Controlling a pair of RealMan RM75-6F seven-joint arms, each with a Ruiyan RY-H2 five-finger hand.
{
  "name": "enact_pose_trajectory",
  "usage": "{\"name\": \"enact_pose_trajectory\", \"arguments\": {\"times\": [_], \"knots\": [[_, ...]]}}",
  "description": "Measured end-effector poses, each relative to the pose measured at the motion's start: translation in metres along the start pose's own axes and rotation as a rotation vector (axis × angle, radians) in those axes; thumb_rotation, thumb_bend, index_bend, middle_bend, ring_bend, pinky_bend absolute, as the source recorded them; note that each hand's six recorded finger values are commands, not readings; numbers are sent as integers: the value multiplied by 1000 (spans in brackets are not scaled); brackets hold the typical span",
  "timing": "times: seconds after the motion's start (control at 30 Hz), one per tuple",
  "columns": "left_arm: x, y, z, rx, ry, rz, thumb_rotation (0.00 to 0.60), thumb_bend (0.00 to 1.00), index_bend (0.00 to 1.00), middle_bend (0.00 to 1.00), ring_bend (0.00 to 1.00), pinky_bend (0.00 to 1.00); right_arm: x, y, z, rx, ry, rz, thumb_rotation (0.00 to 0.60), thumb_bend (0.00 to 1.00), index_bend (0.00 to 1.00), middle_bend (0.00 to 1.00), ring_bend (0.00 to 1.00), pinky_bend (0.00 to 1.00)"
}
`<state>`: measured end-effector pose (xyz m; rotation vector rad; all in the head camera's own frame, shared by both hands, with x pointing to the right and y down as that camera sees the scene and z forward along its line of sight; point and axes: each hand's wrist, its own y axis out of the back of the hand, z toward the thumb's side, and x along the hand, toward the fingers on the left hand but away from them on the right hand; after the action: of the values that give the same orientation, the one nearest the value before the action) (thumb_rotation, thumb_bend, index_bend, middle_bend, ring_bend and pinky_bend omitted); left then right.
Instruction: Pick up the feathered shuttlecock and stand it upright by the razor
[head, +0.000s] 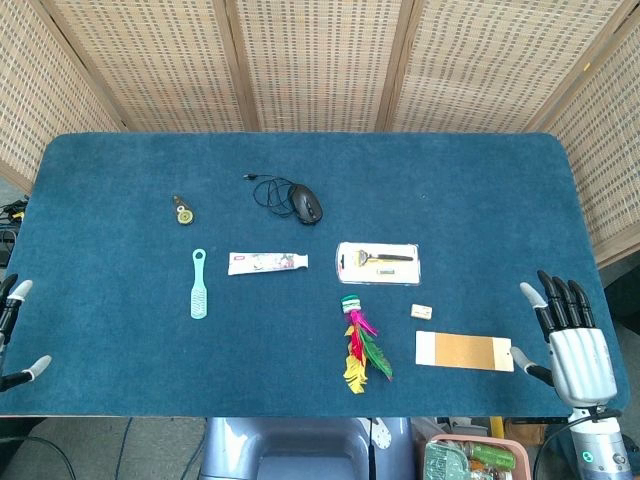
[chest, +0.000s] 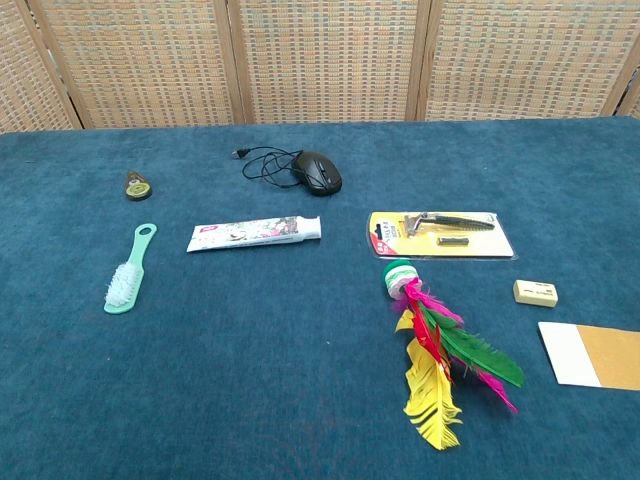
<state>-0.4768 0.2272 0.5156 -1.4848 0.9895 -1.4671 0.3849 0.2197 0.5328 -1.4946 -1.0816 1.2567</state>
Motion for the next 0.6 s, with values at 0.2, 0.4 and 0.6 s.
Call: {"name": "enact_pose_trajectory", "arguments": {"times": [0.2,0.4,0.6], "knots": [[-1,-1,1,2,-4,0,600,0,0,0,0,0,1,1,0,-12,8,3,600,0,0,0,0,0],[1,-2,3,3,-9,-4,600,0,0,0,0,0,-2,-5,16,-60,99,12,600,0,70,0,0,0],[6,-5,1,12,7,-14,600,0,0,0,0,0,-13,-39,56,-79,374,143,600,0,222,0,0,0]]}}
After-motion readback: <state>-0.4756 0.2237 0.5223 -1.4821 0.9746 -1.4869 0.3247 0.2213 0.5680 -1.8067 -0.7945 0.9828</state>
